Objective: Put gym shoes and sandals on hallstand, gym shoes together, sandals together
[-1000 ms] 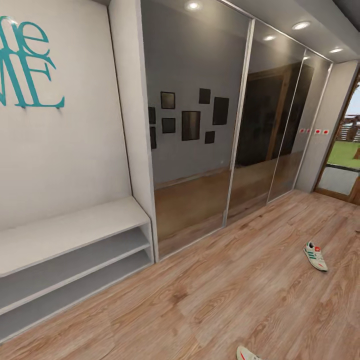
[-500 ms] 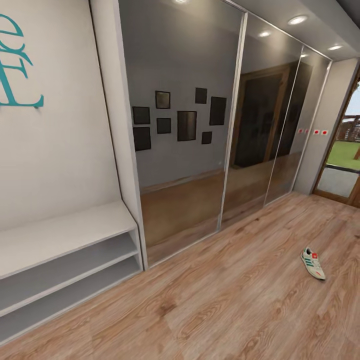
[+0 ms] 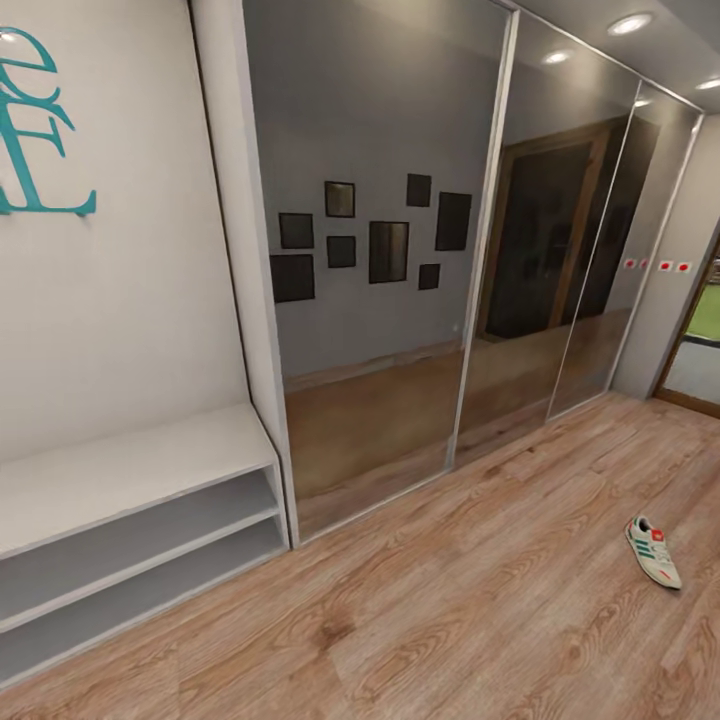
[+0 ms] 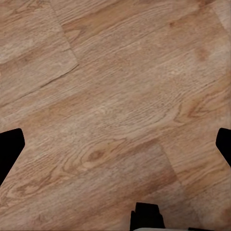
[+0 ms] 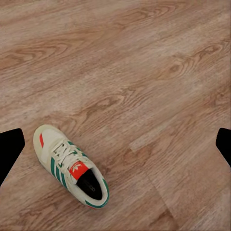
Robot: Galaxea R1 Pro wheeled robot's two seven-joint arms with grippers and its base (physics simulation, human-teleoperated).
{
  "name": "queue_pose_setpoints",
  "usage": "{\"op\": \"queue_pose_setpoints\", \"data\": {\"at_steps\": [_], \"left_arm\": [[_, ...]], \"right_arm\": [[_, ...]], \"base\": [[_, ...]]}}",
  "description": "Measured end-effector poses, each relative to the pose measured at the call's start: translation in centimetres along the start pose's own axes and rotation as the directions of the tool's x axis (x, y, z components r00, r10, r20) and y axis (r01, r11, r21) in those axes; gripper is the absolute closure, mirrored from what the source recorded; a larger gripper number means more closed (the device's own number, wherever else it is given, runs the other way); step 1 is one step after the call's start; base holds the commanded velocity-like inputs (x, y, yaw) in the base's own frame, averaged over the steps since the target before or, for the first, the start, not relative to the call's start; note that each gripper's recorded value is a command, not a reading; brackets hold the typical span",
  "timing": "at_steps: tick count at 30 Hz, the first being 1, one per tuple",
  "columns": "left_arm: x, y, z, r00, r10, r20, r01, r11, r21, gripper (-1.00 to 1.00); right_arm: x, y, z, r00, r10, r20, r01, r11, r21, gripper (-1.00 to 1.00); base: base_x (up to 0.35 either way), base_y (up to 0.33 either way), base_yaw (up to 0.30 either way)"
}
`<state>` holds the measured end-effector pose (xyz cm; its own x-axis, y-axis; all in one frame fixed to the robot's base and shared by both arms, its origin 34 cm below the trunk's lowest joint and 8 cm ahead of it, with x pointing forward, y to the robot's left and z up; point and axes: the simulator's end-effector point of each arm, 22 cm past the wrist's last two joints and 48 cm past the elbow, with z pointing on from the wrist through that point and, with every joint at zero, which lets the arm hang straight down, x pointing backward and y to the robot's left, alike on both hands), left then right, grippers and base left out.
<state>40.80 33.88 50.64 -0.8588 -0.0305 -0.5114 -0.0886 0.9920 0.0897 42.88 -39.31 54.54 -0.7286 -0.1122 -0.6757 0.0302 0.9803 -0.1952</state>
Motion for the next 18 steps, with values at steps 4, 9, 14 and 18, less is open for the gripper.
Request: {"op": "queue_pose_setpoints", "data": {"at_steps": [4,9,14,18], "left_arm": [[-0.03,0.00,0.01,1.000,0.000,0.000,0.000,1.000,0.000,-1.00],[0.08,0.00,0.03,1.000,0.000,-0.002,0.000,1.000,0.000,-1.00],[0.28,-0.06,0.05,1.000,0.002,-0.005,-0.002,1.000,0.001,-1.00],[0.03,-0.15,0.07,1.000,0.003,0.007,-0.003,1.000,0.003,-1.00]], "right_arm": [[-0.02,-0.01,0.00,1.000,0.001,0.001,-0.001,1.000,0.000,-1.00],[0.13,-0.07,0.01,1.000,0.003,-0.004,-0.003,1.000,0.002,-1.00],[0.27,-0.07,0.02,1.000,0.003,-0.007,-0.003,1.000,0.002,-1.00],[0.29,-0.06,0.04,1.000,0.003,-0.008,-0.003,1.000,0.002,-1.00]], "base": [[0.004,-0.002,0.005],[0.000,0.000,0.001],[-0.046,-0.012,0.000],[-0.225,-0.060,0.000]]}}
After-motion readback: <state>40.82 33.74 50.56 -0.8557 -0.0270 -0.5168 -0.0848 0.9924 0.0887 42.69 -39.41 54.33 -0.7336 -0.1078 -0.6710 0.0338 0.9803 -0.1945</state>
